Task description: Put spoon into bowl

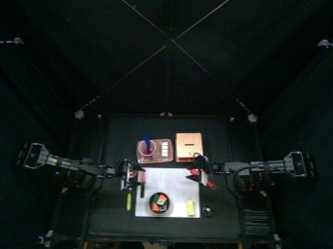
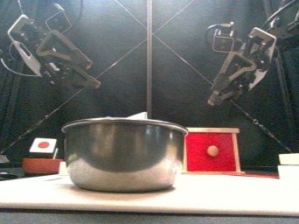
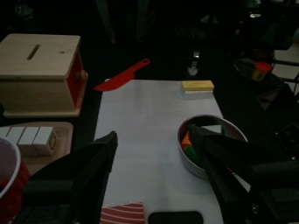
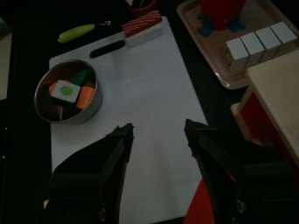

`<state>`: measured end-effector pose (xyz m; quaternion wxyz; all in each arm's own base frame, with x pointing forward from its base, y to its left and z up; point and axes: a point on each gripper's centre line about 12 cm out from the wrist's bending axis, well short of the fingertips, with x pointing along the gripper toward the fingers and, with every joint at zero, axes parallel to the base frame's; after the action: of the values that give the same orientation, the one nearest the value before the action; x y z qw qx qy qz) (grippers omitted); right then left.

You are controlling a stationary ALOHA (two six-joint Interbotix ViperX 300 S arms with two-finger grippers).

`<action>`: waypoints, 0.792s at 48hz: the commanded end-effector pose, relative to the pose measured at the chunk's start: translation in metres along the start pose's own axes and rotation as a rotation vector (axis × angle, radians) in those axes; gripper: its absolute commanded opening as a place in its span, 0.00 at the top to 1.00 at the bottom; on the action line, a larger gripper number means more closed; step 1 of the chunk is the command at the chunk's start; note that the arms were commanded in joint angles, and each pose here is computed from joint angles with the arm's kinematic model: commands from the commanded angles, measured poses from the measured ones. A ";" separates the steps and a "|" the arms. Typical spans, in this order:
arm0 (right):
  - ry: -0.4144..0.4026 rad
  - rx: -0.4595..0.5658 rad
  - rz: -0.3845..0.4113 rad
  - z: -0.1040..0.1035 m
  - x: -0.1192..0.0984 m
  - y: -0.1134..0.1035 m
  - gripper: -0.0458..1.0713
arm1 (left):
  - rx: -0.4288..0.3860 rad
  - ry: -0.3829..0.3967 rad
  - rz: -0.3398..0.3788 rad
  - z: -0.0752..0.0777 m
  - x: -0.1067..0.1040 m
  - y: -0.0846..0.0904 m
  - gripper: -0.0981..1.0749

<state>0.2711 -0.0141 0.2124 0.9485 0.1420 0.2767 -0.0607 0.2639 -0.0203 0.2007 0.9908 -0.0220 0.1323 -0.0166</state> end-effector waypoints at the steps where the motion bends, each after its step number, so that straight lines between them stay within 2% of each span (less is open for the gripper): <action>1: -0.025 0.006 0.007 0.006 -0.003 0.002 0.19 | -0.003 -0.018 0.004 0.005 0.001 0.001 0.08; 10: -0.021 0.004 0.005 0.005 -0.002 0.001 0.19 | -0.052 -0.032 0.022 0.010 0.002 0.003 0.08; 17: -0.018 0.006 0.004 0.004 -0.001 0.001 0.19 | -0.226 -0.094 0.073 0.034 0.005 0.008 0.08; 20: -0.018 0.007 0.003 0.004 -0.001 0.001 0.19 | -0.288 -0.097 0.086 0.041 0.006 0.009 0.08; 25: -0.014 0.007 0.002 0.002 -0.001 0.000 0.19 | -0.361 0.010 0.069 0.042 0.012 0.005 0.08; 33: -0.006 0.002 0.002 -0.001 -0.001 0.000 0.19 | -0.453 0.267 0.001 0.042 0.022 -0.006 0.08; 38: 0.002 -0.001 0.000 -0.004 -0.001 -0.001 0.19 | -0.481 0.397 -0.052 0.042 0.027 -0.017 0.08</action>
<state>0.2667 -0.0138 0.2042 0.9450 0.1427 0.2875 -0.0623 0.2932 -0.0279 0.2256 0.9276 -0.2433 0.2832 0.0108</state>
